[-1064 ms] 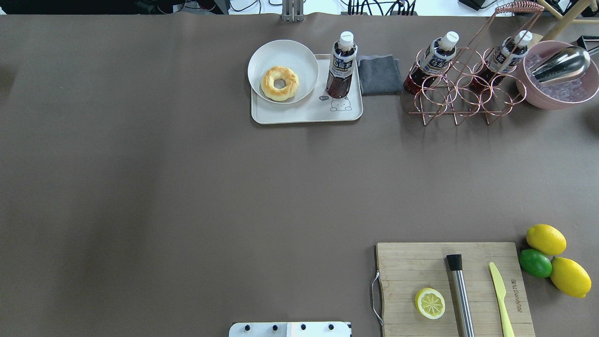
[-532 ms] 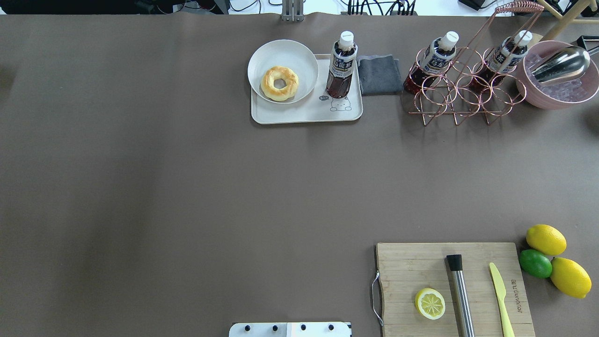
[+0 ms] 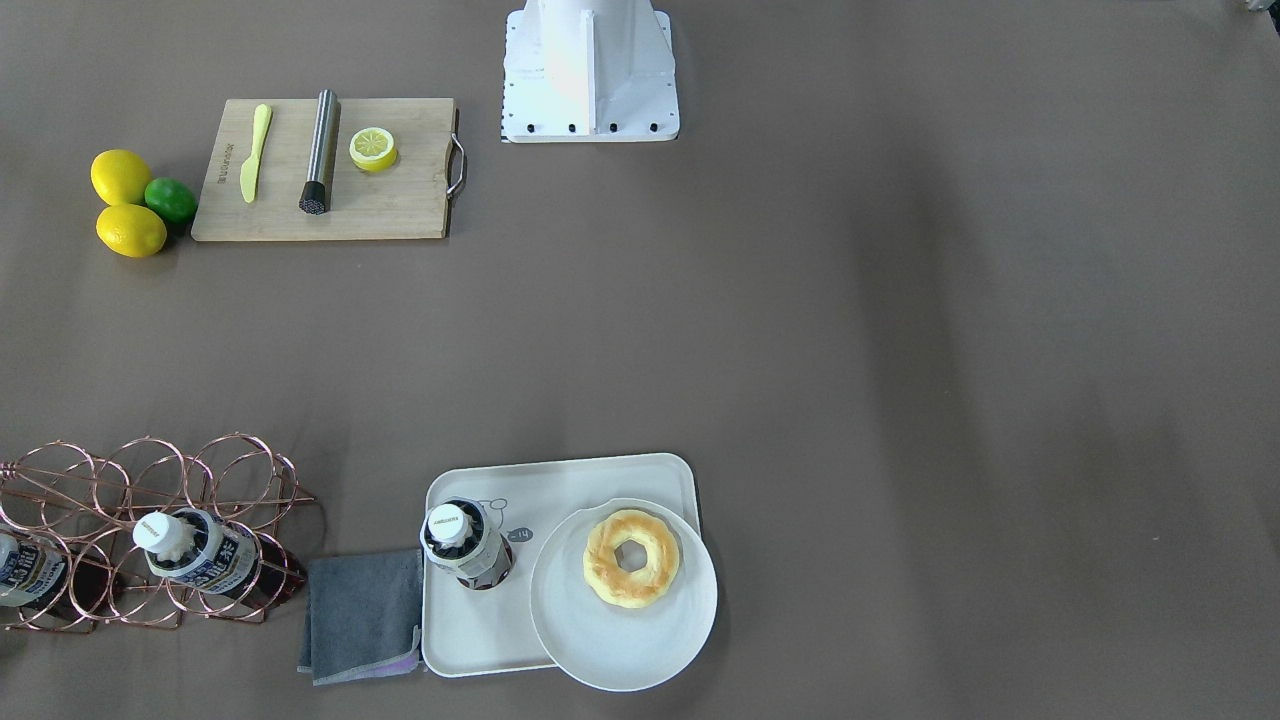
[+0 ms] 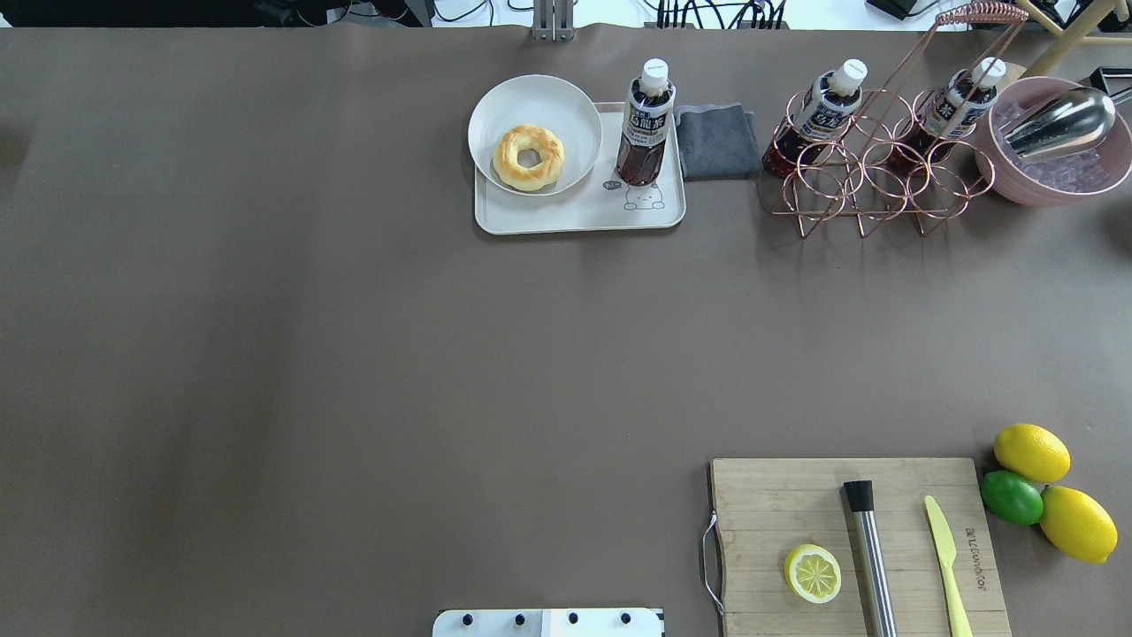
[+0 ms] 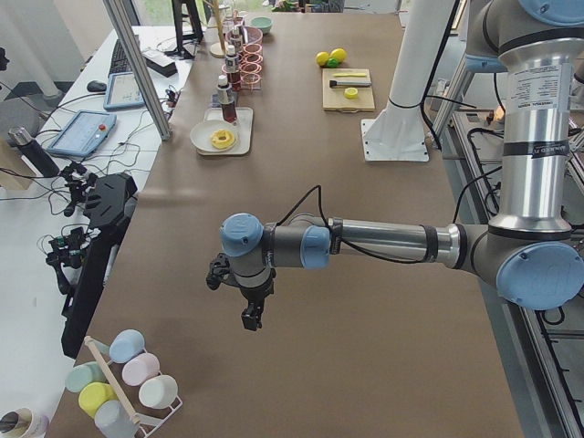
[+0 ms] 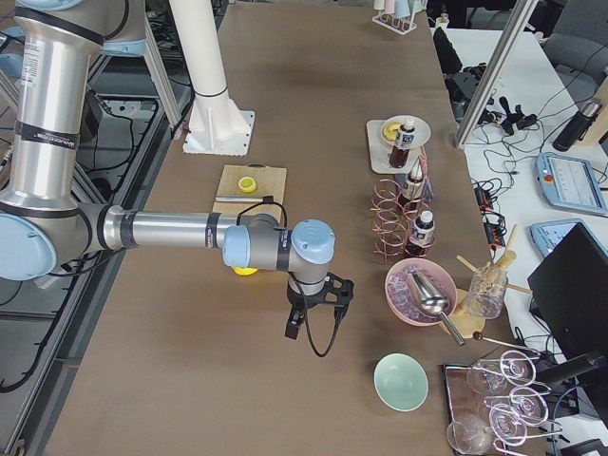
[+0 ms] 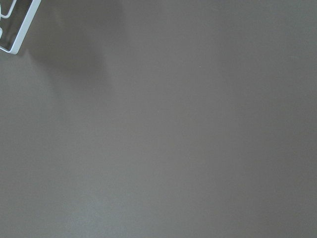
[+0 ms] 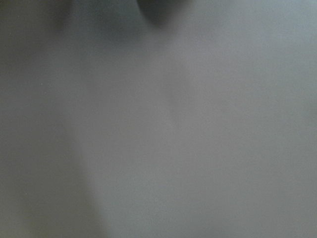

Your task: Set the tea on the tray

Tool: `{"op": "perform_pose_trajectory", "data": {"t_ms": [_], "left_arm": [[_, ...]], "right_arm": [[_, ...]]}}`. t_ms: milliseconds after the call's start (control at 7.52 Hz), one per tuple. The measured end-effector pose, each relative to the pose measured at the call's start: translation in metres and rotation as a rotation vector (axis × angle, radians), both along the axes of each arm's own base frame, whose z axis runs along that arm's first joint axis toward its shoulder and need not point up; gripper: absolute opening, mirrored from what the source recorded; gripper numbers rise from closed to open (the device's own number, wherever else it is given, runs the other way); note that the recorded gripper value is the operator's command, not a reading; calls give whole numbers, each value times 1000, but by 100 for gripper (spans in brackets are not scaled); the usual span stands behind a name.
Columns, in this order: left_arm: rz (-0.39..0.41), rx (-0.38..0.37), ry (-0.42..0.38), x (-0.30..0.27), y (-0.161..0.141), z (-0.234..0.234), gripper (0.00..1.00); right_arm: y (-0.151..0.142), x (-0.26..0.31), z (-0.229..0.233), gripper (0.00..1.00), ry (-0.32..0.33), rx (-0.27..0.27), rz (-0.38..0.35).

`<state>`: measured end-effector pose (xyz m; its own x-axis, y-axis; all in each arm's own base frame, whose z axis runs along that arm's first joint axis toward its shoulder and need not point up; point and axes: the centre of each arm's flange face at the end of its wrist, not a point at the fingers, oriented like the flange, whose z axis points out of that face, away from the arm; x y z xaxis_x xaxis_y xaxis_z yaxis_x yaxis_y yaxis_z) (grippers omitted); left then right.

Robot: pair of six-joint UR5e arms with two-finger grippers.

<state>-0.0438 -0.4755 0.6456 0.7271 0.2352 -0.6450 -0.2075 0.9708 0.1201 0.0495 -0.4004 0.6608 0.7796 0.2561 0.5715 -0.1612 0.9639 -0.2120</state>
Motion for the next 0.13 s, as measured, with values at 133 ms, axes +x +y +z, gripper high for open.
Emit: {"op": "perform_pose_trajectory", "data": {"t_ms": [133], "left_arm": [[-1, -1, 0, 0, 0, 0, 98]], "right_arm": [[0, 1, -1, 100, 7, -4, 0]]}}
